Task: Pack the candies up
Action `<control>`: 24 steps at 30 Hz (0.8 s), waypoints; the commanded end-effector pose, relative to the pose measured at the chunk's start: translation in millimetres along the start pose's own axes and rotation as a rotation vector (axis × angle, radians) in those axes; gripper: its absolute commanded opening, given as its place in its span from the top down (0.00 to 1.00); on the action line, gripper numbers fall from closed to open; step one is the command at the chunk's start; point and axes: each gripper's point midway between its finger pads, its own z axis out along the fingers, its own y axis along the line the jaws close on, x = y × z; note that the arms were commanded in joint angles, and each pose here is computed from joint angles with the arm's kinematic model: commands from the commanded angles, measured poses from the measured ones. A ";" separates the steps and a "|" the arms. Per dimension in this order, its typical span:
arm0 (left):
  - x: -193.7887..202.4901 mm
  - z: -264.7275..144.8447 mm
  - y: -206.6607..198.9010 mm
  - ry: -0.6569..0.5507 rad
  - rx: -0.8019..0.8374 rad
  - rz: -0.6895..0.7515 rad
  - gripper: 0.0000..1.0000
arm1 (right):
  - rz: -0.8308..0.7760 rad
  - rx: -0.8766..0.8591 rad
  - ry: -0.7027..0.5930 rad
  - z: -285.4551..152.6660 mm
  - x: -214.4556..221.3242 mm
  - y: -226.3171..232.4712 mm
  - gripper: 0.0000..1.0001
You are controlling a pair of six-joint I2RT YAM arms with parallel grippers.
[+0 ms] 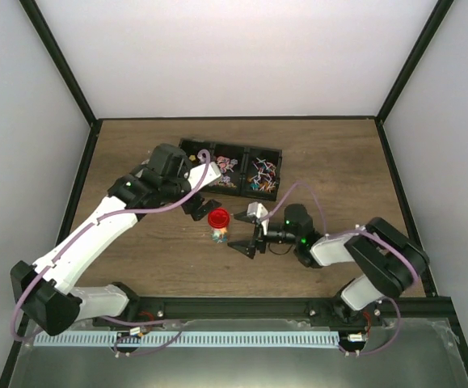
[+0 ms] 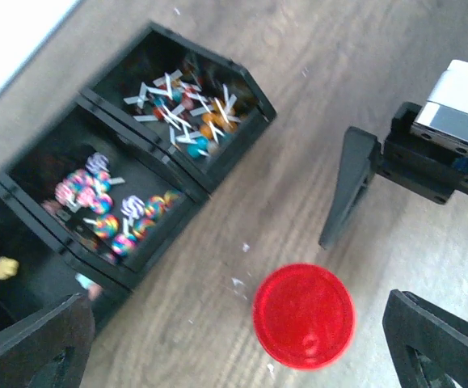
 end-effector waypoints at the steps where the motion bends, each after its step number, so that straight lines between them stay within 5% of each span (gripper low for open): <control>1: 15.6 0.7 -16.6 0.089 0.099 -0.021 0.00 | -0.069 0.059 -0.120 9.0 -12.1 -2.9 0.00; 10: 28.7 3.7 -10.8 0.145 0.060 -0.042 0.00 | -0.069 0.204 -0.132 25.1 9.8 -29.7 0.00; 24: 49.2 25.1 -26.1 0.252 0.175 -0.115 0.00 | -0.153 0.192 -0.139 52.1 36.6 -45.4 0.02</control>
